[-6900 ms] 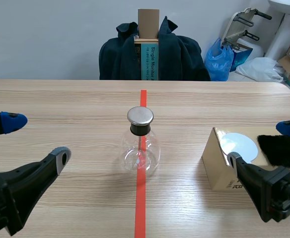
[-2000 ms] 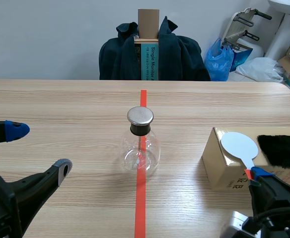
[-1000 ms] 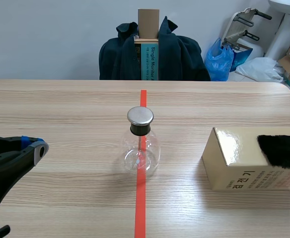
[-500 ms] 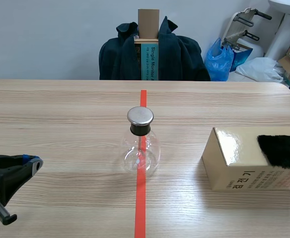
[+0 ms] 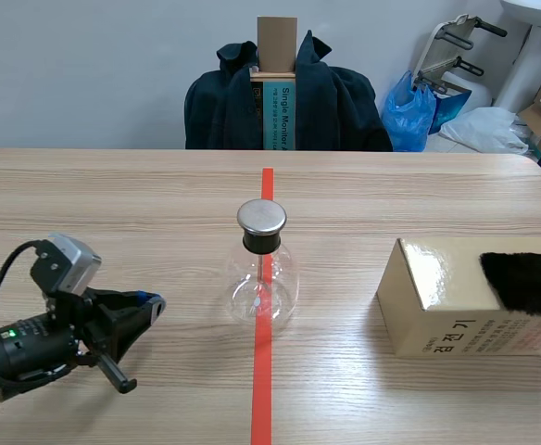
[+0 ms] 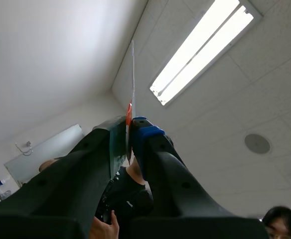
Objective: Do the electroscope experiment.
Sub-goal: 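Bring the plate to the electroscope and point at the metal foil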
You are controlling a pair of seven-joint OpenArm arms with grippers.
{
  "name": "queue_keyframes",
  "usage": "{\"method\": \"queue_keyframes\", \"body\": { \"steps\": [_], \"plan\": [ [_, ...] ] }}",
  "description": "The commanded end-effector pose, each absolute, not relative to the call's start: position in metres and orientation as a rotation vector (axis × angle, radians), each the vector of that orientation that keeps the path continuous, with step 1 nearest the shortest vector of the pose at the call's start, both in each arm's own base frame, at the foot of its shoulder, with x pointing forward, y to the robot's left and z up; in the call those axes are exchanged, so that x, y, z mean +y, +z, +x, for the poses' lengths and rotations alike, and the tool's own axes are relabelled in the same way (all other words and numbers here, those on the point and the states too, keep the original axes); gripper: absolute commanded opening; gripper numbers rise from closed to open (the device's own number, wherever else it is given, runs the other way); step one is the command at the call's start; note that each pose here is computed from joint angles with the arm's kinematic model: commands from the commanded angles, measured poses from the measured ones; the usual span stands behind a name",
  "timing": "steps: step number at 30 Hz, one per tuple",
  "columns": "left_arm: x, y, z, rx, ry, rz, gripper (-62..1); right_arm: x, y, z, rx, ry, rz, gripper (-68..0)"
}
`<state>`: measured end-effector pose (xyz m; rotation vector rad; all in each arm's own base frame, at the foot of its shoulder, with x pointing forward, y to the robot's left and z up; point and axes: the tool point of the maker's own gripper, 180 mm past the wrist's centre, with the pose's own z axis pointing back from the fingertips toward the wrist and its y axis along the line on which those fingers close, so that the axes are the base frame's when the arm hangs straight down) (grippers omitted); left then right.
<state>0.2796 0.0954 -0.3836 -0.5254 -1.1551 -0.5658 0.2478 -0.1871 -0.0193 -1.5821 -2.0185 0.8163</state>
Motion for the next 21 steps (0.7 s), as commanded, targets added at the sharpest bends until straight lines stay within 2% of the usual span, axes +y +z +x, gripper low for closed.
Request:
{"method": "queue_keyframes", "body": {
  "steps": [1, 11, 16, 21],
  "plan": [
    [0.090, -0.370, 0.288, -1.214, -0.547, -0.550, -57.0, -0.188, -0.017, 0.250, -2.045, 0.795, -1.598, -66.9],
    [0.056, -0.372, 0.290, -1.234, -0.554, -0.634, -56.8, -0.186, -0.048, 0.298, -2.040, 0.742, -1.545, -66.9],
    [0.046, -0.371, 0.288, -1.244, -0.559, -0.655, -56.8, -0.169, -0.065, 0.321, -2.040, 0.701, -1.436, -66.9],
    [0.041, -0.370, 0.286, -1.248, -0.572, -0.664, -56.8, -0.135, -0.089, 0.330, -2.034, 0.750, -1.295, -66.9]
  ]
}}
